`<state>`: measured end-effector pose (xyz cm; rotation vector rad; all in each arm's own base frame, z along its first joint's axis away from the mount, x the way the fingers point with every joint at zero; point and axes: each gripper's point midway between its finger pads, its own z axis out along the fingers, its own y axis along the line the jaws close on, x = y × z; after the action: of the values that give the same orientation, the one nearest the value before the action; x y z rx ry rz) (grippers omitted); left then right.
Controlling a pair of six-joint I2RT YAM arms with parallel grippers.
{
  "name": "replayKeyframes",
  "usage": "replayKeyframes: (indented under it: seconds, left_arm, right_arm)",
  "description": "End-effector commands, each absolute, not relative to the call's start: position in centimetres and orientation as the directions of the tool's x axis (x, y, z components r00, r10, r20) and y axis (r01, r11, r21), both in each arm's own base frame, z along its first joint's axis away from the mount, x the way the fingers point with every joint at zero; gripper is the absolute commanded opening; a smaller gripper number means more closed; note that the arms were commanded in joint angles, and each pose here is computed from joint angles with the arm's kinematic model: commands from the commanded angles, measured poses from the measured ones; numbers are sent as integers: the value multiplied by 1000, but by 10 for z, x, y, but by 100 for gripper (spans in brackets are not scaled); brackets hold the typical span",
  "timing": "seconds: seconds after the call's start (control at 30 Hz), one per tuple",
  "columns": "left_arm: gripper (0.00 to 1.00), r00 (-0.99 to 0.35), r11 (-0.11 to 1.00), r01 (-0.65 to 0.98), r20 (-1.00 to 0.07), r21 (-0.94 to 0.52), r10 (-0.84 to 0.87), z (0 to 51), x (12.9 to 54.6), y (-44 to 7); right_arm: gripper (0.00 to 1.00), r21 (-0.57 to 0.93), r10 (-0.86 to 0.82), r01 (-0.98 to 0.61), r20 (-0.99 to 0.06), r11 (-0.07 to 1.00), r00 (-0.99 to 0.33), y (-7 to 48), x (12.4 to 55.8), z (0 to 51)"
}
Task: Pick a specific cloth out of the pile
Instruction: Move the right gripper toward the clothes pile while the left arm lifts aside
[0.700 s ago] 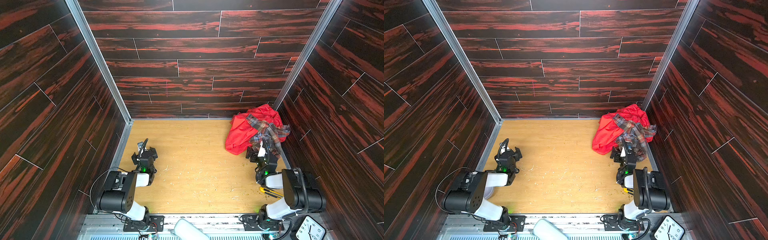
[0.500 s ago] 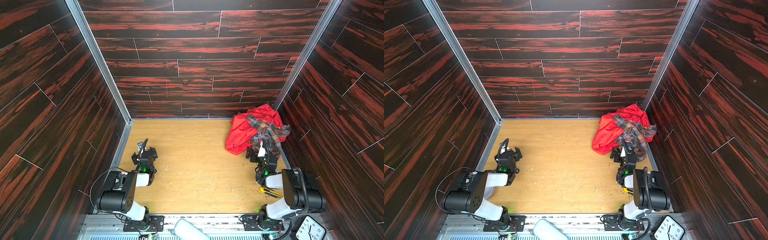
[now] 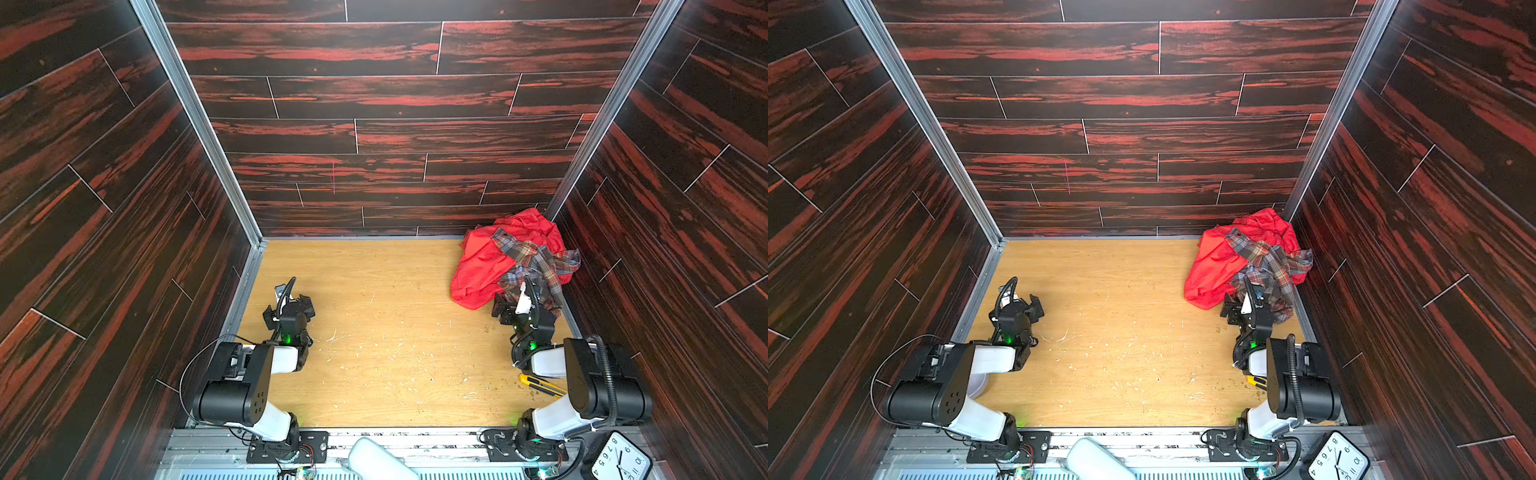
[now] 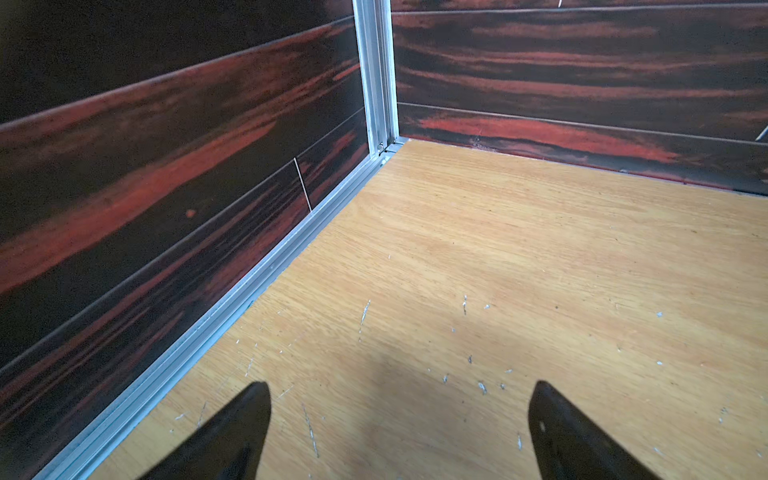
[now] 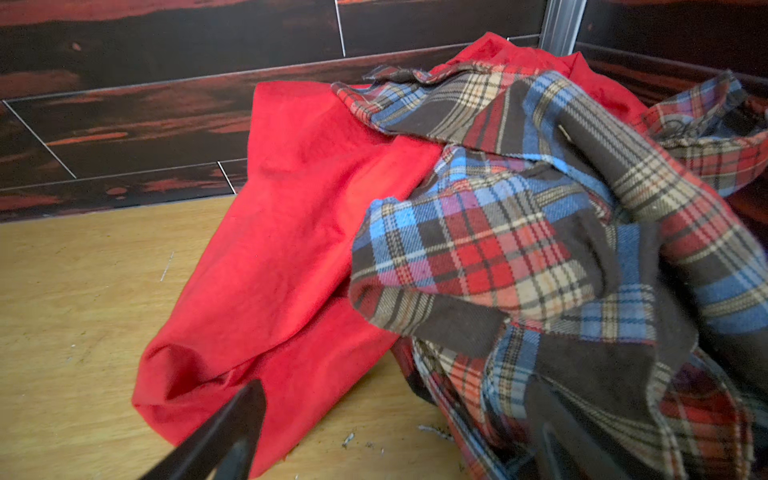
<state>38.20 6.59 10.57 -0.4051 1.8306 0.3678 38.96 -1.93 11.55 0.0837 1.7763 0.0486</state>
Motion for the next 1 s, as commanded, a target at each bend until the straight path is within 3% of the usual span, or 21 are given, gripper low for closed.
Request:
replayKeyframes:
  seconds: [0.0, 0.13, 0.3, 0.43, 0.53, 0.63, 0.8, 0.97]
  left_arm:
    - [99, -227, 886, -462, -971, 44, -70, 133, 378, 68]
    - [99, -294, 905, -426, -945, -4, -143, 168, 364, 58]
    - [99, -368, 953, -293, -910, -82, -192, 210, 349, 18]
    - [99, -558, 982, -63, -810, -177, -182, 211, 322, -51]
    - [99, -639, 973, 1, -749, -232, -178, 205, 296, -86]
    - [99, -642, 949, 30, -734, -313, -222, 205, 278, -103]
    - [99, -630, 931, 90, -744, -354, -222, 213, 269, -117]
    - [99, -647, 942, 95, -739, -322, -187, 211, 274, -121]
  right_arm:
    - [94, 73, 81, 63, -988, 995, -133, -25, 378, 145]
    - [94, 78, 83, 49, -989, 996, -121, -13, 369, 183]
    - [94, 159, 169, 61, -956, 985, -238, 6, 357, 206]
    - [87, 276, 352, 218, -741, 936, -572, 10, 337, 160]
    - [80, 339, 449, 305, -531, 890, -719, 23, 312, 121]
    - [77, 466, 496, 292, -409, 835, -766, 49, 297, 102]
    - [66, 553, 563, 334, -315, 763, -764, 55, 295, 69]
    - [56, 481, 549, 379, -285, 791, -785, 44, 320, 41]
